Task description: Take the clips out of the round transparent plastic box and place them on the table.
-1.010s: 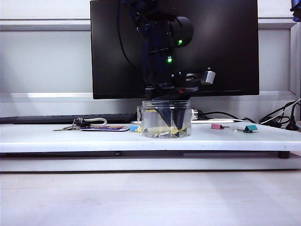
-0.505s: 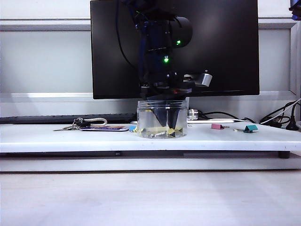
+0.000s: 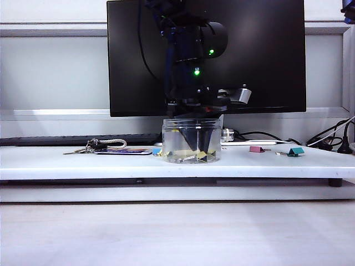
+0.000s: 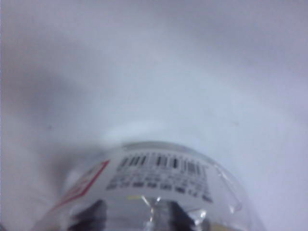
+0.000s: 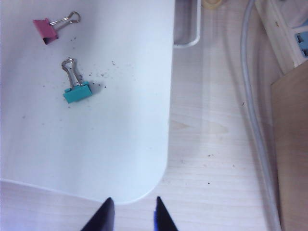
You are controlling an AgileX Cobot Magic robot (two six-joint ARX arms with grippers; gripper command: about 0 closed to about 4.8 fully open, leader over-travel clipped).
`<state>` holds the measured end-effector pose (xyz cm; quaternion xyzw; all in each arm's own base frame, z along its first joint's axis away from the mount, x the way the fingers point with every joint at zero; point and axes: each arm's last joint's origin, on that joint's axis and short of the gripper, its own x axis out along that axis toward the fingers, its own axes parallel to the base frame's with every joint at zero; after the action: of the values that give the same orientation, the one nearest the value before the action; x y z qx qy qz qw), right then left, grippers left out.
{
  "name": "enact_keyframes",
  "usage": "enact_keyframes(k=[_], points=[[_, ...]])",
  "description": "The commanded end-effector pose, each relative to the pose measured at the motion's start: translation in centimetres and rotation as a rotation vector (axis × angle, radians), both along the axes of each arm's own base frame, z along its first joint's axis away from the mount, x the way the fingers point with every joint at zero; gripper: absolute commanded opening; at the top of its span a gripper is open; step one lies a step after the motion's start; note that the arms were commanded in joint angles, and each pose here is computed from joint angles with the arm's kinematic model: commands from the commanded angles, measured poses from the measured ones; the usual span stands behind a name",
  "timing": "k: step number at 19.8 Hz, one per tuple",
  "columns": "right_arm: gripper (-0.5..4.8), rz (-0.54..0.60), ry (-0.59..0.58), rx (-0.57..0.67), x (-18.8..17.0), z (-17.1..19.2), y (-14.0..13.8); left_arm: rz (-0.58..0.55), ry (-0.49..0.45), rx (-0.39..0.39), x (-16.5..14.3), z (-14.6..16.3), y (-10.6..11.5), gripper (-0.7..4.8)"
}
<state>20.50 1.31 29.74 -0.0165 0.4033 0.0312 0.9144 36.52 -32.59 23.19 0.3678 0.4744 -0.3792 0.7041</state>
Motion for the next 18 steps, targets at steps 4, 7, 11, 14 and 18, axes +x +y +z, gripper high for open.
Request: enact_keyframes(k=[4,7,11,14,18], points=[[1.15,0.002,-0.028,0.004,0.1,0.3,0.0,0.004,0.039,-0.006,0.2,-1.8,-0.4,0.72],[1.15,0.002,-0.029,0.004,0.1,0.3,0.0,0.008,0.033,-0.012,0.3,-1.8,-0.5,0.47],[1.15,0.002,-0.029,0.004,0.1,0.3,0.0,0.008,0.029,-0.015,0.2,-1.3,-0.5,0.49],[1.15,0.002,-0.029,0.004,0.1,0.3,0.0,0.011,0.004,-0.026,0.0,-0.2,-0.3,0.49],[1.15,0.002,-0.030,0.004,0.1,0.3,0.0,0.005,-0.043,-0.067,-0.7,2.5,0.0,0.49]])
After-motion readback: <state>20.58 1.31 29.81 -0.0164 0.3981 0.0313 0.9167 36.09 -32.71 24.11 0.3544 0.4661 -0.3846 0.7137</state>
